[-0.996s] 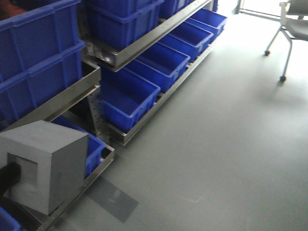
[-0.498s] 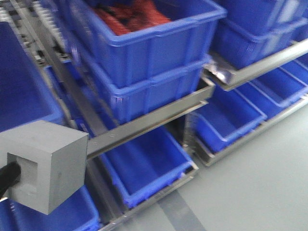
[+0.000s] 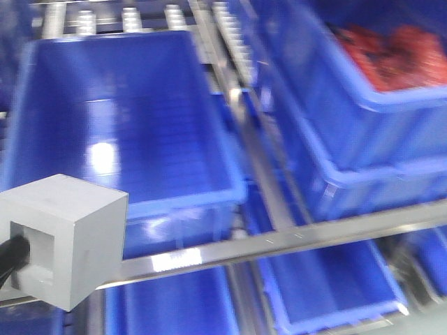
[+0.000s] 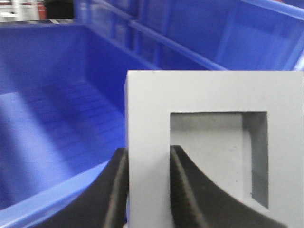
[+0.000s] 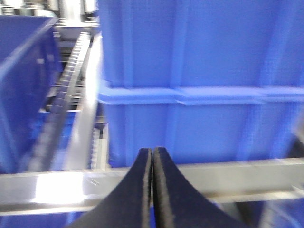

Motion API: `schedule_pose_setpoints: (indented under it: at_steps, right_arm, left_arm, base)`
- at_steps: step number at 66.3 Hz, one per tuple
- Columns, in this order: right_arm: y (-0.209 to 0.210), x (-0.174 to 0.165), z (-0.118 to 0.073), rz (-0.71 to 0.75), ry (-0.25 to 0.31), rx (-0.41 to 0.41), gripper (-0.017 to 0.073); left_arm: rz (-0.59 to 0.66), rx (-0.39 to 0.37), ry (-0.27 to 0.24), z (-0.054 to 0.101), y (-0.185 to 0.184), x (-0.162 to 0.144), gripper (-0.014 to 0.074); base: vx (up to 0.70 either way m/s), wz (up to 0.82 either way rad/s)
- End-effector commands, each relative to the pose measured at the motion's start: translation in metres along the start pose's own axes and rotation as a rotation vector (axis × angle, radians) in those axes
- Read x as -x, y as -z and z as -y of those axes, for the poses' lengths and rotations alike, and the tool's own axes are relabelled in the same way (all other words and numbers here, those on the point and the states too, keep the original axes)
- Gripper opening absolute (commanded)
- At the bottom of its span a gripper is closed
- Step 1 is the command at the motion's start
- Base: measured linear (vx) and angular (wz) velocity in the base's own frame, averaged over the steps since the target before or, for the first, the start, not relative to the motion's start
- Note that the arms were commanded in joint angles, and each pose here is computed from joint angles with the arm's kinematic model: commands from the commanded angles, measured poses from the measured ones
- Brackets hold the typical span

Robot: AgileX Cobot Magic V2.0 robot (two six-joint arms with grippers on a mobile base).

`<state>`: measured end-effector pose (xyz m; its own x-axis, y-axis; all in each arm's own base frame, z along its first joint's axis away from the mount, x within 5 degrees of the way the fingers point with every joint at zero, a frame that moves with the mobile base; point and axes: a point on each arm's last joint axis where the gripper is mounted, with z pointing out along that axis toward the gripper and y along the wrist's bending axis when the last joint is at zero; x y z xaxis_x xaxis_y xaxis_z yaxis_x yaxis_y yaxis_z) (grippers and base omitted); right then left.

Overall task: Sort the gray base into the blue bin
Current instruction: 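Turn the base toward the shelf and stop over the empty blue bin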

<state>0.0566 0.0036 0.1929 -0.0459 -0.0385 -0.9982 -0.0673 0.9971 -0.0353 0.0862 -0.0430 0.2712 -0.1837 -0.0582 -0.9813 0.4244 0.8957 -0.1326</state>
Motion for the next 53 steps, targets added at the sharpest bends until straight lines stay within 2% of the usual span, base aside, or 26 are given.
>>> schedule_pose_setpoints:
  at_steps: [1, 23, 53]
  right_arm:
    - [0.0004, 0.0030, 0.0003, 0.076, 0.017, -0.007, -0.0009]
    - [0.0004, 0.0030, 0.0003, 0.076, 0.017, -0.007, -0.0009]
    - [0.0004, 0.0030, 0.0003, 0.076, 0.017, -0.007, -0.0009]
  left_arm:
    - [0.130, -0.047, 0.008, 0.0054, 0.0022, 0.0201, -0.0006]
    - [0.130, -0.047, 0.008, 0.0054, 0.0022, 0.0201, -0.0006]
    - [0.130, -0.047, 0.008, 0.0054, 0.0022, 0.0201, -0.0006]
  base:
    - [0.14, 0.52]
    - [0.10, 0.38]
    - [0.08, 0.14]
